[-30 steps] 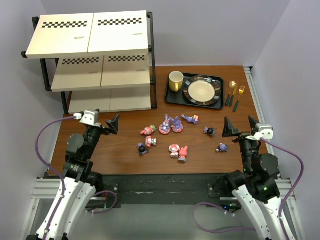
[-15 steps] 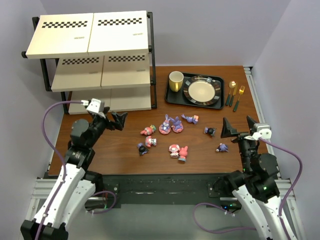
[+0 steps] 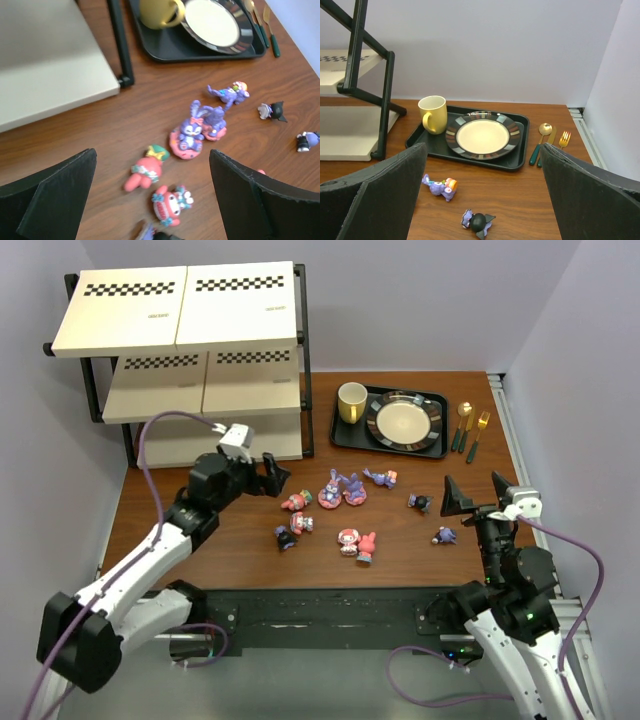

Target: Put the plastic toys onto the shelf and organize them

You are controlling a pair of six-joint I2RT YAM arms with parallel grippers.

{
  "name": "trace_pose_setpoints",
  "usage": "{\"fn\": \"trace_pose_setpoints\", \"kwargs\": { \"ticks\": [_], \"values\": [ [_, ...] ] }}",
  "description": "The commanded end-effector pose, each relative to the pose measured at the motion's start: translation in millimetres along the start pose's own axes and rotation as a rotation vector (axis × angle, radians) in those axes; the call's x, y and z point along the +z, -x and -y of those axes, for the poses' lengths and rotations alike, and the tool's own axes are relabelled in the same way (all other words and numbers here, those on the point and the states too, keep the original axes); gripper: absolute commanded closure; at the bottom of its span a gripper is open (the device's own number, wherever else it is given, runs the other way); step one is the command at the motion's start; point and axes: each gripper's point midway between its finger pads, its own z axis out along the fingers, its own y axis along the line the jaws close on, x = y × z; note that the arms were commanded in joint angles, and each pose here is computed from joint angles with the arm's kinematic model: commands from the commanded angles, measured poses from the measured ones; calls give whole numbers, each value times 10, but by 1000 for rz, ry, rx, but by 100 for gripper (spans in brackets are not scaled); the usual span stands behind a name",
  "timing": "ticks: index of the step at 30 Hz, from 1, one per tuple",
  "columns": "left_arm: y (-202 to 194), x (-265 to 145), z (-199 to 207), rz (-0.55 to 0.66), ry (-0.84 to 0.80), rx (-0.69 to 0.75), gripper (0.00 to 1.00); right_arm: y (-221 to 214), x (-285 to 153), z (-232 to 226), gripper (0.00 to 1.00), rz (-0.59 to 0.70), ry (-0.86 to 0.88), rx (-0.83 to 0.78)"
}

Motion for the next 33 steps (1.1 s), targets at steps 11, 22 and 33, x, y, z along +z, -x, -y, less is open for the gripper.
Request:
{"fn": "trace_pose_setpoints", "kwargs": {
  "ticks": [11,22,33],
  "values": [
    [-53,799,777,36,183,32,11,70,13,2,1,38,-4,8],
    [-402,1216,871,-14,221,70,30,87,2,4,1,46,-3,11],
    [-874,1440,857,-162,232,113,36,90,-3,-4,1,51,1,15]
  ]
}}
